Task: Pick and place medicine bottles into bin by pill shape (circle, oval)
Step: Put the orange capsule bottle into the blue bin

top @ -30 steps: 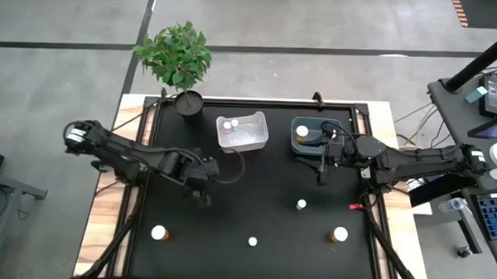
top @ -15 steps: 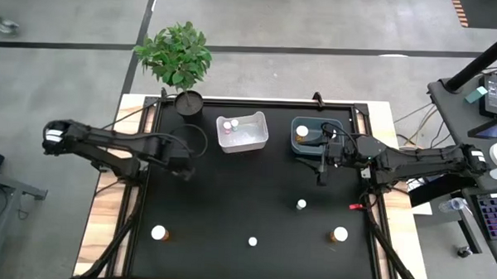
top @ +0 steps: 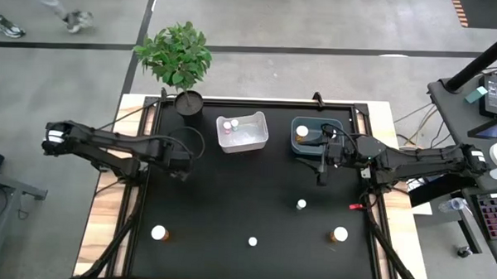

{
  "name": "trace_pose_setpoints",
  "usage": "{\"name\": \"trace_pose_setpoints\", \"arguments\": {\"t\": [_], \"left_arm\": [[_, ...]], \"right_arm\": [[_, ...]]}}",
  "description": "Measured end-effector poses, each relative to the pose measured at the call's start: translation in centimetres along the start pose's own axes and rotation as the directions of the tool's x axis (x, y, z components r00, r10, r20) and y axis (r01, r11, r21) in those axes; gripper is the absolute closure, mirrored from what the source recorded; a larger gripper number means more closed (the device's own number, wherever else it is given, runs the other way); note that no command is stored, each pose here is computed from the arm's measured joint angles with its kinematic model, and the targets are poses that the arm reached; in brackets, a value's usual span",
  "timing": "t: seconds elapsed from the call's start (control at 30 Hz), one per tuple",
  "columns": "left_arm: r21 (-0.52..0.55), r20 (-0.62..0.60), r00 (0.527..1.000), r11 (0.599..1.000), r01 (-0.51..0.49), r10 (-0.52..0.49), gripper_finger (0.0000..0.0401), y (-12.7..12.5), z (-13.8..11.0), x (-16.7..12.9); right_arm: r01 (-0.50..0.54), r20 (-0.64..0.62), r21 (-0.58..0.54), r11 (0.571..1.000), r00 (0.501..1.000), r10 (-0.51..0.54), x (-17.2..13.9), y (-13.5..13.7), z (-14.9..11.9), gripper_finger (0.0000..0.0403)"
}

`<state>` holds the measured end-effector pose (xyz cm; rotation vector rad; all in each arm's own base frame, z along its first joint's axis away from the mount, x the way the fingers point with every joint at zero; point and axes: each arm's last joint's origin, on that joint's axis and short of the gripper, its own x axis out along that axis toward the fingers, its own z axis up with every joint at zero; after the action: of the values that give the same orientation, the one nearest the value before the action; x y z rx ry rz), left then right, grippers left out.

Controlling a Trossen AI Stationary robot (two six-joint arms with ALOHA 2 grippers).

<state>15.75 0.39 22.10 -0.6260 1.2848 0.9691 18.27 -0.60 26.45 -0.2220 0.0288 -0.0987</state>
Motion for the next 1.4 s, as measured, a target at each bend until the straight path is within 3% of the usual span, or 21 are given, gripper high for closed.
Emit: {"name": "trace_pose_setpoints", "arguments": {"t": [0.73, 1.03, 1.13, 1.27, 1.4], "left_arm": [[-0.033, 0.014, 1.0, 0.999, 0.004, -0.004, 0.0143, -0.1, -0.7, 3.1], [-0.009, 0.081, 0.991, 0.994, 0.108, -0.107, 0.0143, -1.1, 0.0, 2.9], [0.064, 0.113, 0.981, 0.986, 0.153, -0.16, 0.0143, -1.7, 0.3, 2.8], [0.214, 0.123, 0.977, 0.966, 0.143, -0.172, 0.0143, -1.8, 0.4, 2.7], [0.437, 0.139, 0.982, 0.898, 0.059, -0.131, 0.0143, -1.5, 0.2, 3.3]], "right_arm": [[0.0, 0.001, -0.014, 1.0, 1.0, 0.0, 0.0, 0.0, 0.0, 0.0182], [0.0, 0.001, -0.017, 1.0, 1.0, 0.0, 0.0, 0.0, 0.0, 0.0182], [0.0, 0.001, -0.017, 1.0, 1.0, 0.0, 0.0, 0.0, 0.0, 0.0182], [0.0, 0.001, -0.017, 1.0, 1.0, 0.0, 0.0, 0.0, 0.0, 0.0182], [0.0, 0.001, -0.016, 1.0, 1.0, 0.0, 0.0, 0.0, 0.0, 0.0182]]}}
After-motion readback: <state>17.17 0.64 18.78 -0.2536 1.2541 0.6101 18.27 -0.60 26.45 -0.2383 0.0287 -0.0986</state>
